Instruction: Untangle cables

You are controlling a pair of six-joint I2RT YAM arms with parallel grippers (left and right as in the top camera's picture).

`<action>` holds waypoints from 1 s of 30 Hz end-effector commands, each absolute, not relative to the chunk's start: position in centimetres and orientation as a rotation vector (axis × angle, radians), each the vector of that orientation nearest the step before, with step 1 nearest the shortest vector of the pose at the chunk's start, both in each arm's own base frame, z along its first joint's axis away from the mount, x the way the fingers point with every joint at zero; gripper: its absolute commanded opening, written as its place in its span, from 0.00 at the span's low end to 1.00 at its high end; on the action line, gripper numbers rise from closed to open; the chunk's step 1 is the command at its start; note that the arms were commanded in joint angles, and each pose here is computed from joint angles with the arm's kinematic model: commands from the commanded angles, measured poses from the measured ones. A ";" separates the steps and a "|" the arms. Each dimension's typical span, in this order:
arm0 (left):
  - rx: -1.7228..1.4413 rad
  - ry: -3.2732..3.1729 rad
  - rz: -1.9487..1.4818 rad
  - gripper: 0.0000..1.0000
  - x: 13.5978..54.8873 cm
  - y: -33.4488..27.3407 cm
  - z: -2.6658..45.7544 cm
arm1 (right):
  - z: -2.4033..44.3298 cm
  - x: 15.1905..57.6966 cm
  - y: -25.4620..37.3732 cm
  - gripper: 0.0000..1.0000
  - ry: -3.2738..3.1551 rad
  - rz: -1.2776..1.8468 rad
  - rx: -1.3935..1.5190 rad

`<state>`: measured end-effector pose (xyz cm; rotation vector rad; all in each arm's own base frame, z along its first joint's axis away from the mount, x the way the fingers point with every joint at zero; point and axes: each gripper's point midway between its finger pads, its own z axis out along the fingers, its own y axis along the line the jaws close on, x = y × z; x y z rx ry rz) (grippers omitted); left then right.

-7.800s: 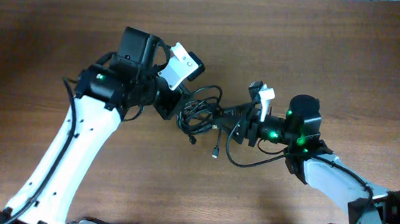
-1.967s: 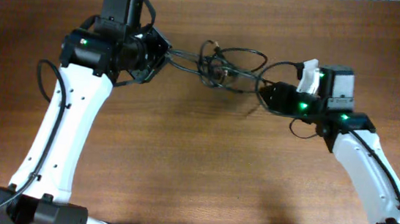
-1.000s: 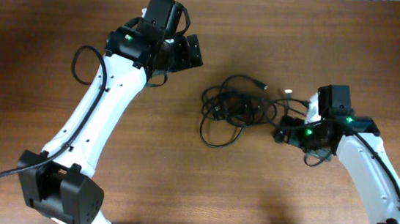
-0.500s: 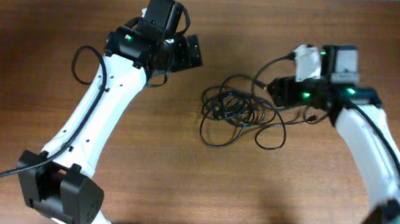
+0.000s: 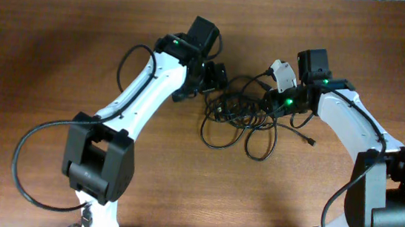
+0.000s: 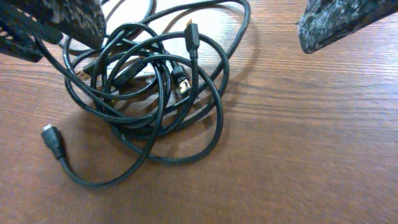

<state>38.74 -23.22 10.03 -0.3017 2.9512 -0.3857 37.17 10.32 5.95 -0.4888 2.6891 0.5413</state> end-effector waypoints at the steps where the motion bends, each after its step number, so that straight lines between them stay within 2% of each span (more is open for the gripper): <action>1: -0.323 2.975 -0.418 0.99 38.3 -24.7 9.4 | 5.2 36.6 10.2 0.35 2.710 0.538 -0.497; 3: -0.303 2.980 -0.412 1.00 38.0 -25.2 9.3 | 4.9 36.3 10.2 0.35 2.718 0.541 -0.496; 6: -0.286 2.976 -0.370 0.98 37.6 -25.5 9.0 | 4.6 36.4 10.2 0.26 2.723 0.542 -0.495; 8: -0.304 2.979 -0.330 0.97 37.2 -25.5 8.5 | 4.1 36.4 10.2 0.04 2.732 0.547 -0.493; 10: -0.346 2.995 -0.301 0.95 36.8 -25.3 7.5 | 4.5 36.6 10.4 0.04 2.728 0.559 -0.470; 12: -0.374 3.011 -0.301 0.85 36.7 -25.4 6.4 | 6.5 37.4 10.7 0.04 2.703 0.599 -0.412; 15: -0.373 3.054 -0.352 0.84 36.4 -26.3 5.1 | 8.8 38.1 11.2 0.04 2.664 0.622 -0.425; 17: -0.463 3.101 -0.340 0.85 35.8 -26.8 3.0 | 9.6 38.4 11.5 0.04 2.661 0.648 -0.403; 20: -0.447 3.164 -0.472 0.98 35.1 -29.6 0.3 | 11.1 38.0 12.1 0.04 2.627 0.708 -0.416; 21: -0.434 3.172 -0.481 0.95 34.9 -30.0 -0.2 | 11.8 38.0 12.2 0.04 2.613 0.706 -0.420; 22: -0.426 3.191 -0.461 0.77 34.4 -30.2 -1.0 | 12.9 38.2 12.2 0.04 2.587 0.699 -0.425; 25: -0.422 3.250 -0.391 0.52 33.1 -29.7 -2.1 | 18.5 39.8 11.4 0.04 2.480 0.641 -0.423; 30: -0.316 3.318 -0.262 0.50 32.4 -26.5 -2.2 | 30.5 42.3 7.0 0.04 2.308 0.474 -0.330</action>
